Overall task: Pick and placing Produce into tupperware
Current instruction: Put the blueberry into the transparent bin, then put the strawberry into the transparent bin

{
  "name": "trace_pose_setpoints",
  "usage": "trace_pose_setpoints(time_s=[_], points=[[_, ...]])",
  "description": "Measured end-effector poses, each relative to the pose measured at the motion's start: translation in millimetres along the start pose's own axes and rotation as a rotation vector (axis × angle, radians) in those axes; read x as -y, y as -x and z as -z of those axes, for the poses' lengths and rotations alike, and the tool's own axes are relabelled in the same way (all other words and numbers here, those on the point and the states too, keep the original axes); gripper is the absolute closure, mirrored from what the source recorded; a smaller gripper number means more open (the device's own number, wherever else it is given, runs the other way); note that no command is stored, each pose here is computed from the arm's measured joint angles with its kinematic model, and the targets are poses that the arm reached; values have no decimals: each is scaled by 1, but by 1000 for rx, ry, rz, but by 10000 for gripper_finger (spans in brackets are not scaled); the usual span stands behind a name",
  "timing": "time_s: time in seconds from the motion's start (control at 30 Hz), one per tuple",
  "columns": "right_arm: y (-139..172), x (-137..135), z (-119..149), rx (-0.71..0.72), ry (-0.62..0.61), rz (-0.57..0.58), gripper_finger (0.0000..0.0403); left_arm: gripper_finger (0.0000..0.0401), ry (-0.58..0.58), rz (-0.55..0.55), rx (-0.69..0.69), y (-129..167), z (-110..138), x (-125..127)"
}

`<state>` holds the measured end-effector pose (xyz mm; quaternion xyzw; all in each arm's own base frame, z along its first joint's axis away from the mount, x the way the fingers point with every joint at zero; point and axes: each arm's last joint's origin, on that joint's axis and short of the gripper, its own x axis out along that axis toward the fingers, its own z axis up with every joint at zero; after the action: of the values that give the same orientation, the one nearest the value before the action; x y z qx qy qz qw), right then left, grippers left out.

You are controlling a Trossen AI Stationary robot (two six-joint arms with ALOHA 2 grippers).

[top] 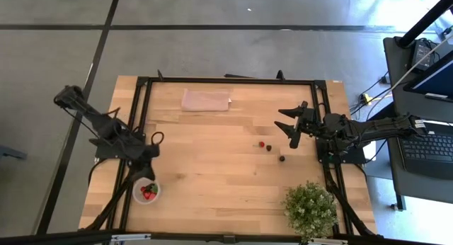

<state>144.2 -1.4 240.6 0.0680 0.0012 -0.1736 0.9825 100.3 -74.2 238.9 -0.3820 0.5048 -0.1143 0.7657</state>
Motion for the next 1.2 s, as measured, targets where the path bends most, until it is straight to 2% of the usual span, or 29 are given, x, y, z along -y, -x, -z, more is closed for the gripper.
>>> trace_pose_setpoints(time_s=[0.1,0.23,0.43,0.6,0.87,1.1,1.2], points=[[0,0,0,0,16,0,134,370,89,-69,-73,0,4,-1],[0,1,0,2,20,18,134,368,168,-125,-166,-14,9,0],[0,3,0,11,26,91,134,363,156,-193,-307,-41,15,6],[-2,8,-1,14,23,123,134,360,159,-202,-306,-54,14,9],[-2,10,-1,17,19,142,134,308,173,-210,-290,-58,12,10],[-2,10,-1,17,18,141,134,282,147,-204,-296,-58,12,10],[-2,10,-1,20,-12,139,134,278,119,-200,-225,-52,10,13]])
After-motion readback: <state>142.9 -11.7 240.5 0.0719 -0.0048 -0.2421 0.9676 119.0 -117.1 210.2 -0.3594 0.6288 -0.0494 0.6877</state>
